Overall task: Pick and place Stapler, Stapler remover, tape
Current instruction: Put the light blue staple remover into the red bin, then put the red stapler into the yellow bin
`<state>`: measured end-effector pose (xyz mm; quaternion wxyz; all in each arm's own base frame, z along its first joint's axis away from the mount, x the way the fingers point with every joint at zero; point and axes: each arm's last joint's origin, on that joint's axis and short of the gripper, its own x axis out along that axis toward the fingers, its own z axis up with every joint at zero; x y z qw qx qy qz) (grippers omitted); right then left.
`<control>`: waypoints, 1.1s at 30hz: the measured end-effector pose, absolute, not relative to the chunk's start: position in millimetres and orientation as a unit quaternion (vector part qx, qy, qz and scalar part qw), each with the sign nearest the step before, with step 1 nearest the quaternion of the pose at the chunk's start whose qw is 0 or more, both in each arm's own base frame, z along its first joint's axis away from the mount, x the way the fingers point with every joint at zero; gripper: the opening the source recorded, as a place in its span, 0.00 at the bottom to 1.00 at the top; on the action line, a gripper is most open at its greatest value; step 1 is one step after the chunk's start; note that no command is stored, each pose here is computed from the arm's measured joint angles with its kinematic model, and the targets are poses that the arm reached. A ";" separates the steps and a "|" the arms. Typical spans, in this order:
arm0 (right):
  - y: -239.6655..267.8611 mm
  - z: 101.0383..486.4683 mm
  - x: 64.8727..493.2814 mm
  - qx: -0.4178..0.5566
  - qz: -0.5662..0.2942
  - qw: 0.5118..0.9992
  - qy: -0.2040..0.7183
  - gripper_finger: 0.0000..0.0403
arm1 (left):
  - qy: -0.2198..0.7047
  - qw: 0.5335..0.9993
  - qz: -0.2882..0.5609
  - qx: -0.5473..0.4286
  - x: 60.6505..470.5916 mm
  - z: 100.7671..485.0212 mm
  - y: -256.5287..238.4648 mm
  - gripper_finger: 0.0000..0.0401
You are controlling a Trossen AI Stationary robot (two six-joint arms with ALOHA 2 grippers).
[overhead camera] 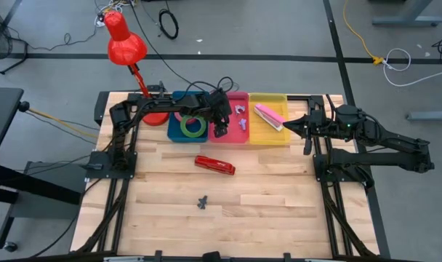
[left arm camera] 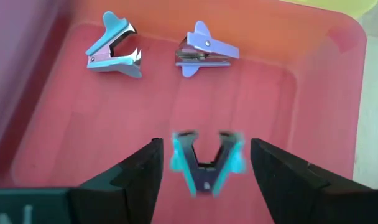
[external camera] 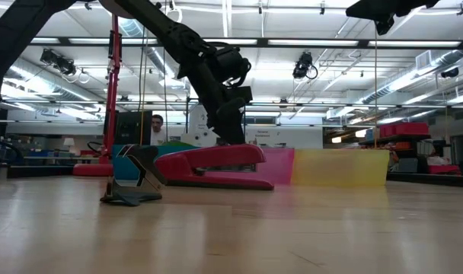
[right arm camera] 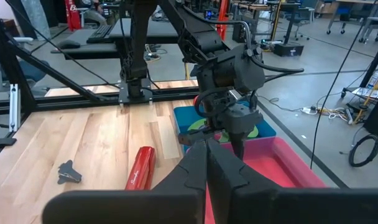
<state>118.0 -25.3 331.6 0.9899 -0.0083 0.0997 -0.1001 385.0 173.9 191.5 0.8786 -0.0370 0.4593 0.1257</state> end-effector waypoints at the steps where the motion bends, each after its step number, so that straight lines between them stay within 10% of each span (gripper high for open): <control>1: -25.3 331.6 117.9 -0.008 -0.100 0.990 0.100 0.02 | 0.460 0.878 0.126 -0.037 385.0 191.4 174.0 0.62; 33: -25.3 331.6 118.0 -0.008 -0.100 0.990 0.100 0.02 | 0.478 0.877 0.033 0.023 369.9 257.7 75.8 0.66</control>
